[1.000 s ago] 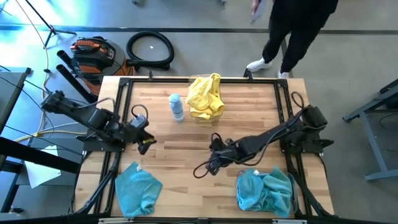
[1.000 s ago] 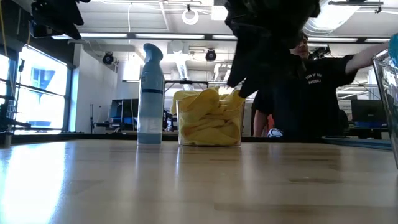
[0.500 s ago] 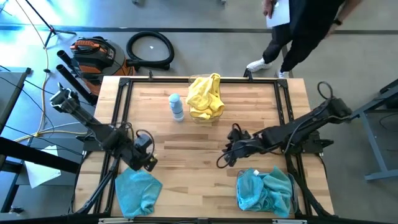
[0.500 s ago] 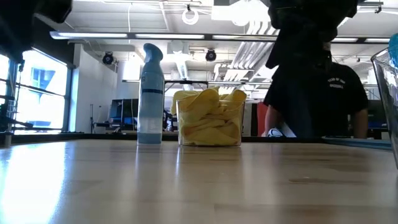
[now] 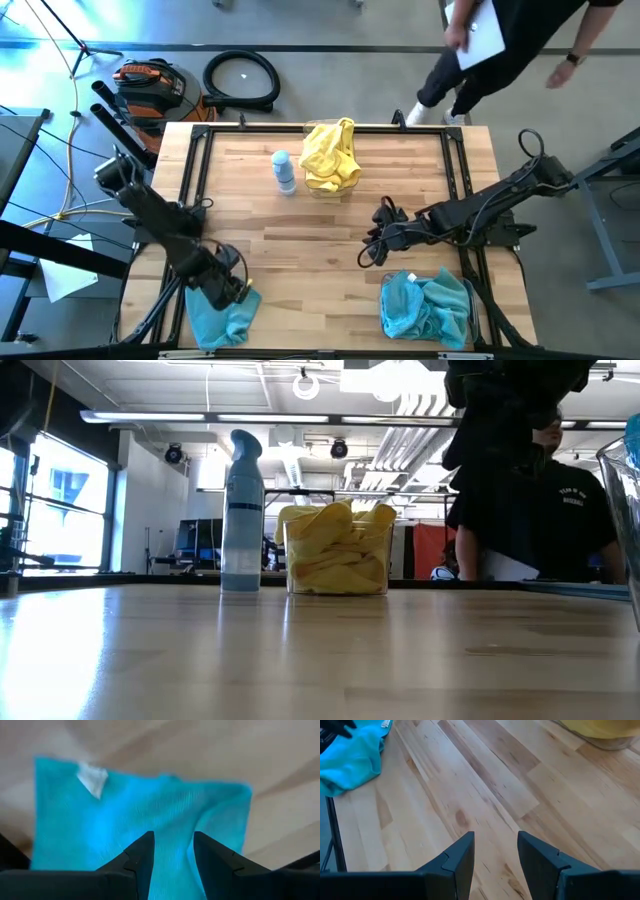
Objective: Sort microfiber towel by color & place in baskets
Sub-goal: Put the blue towel into the bottom transparent bin
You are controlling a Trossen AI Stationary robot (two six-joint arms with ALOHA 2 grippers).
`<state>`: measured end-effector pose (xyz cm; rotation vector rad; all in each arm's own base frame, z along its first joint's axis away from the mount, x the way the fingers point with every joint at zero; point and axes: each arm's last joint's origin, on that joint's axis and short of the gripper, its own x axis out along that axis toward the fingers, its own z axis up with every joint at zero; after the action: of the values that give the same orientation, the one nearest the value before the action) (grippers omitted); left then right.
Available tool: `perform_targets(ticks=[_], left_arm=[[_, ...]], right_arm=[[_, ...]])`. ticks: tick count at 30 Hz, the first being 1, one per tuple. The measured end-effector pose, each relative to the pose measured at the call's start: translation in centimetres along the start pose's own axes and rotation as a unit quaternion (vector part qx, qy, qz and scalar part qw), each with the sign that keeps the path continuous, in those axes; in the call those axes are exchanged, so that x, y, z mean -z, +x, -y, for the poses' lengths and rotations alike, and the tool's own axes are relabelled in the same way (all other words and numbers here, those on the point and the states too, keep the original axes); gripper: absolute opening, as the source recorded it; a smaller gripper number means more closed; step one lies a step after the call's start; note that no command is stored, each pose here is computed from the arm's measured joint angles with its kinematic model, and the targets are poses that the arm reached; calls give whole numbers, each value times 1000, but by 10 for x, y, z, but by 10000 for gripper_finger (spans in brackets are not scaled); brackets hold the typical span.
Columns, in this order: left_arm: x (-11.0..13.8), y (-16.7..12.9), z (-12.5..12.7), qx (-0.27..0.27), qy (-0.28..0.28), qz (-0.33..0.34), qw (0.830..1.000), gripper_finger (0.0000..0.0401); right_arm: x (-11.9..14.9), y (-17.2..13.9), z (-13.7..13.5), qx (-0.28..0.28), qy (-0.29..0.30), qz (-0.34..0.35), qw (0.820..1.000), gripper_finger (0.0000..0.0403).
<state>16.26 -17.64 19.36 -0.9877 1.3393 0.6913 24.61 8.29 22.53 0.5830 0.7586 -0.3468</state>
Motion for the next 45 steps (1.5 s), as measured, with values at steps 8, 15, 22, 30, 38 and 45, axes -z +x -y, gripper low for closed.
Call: perform_targets(ticks=[8,15,22,30,38,45], left_arm=[[37,40,8,-25,-6,-64,998,126],[50,69,6,-79,-6,-86,993,103],[39,66,13,-44,43,-62,996,11],[3,22,25,81,75,66,992,1],[-39,-28,24,165,96,141,971,1],[-73,-52,30,220,131,170,952,0]], right_arm=[[0,0,0,-5,-8,-5,1000,146],[0,0,-1,-6,-8,-5,1000,146],[-1,0,-1,-7,-6,4,1000,146],[-2,0,-2,-10,-4,9,1000,146],[-10,-1,-12,-60,-29,52,996,146],[-29,-6,-36,-152,-125,175,965,146]])
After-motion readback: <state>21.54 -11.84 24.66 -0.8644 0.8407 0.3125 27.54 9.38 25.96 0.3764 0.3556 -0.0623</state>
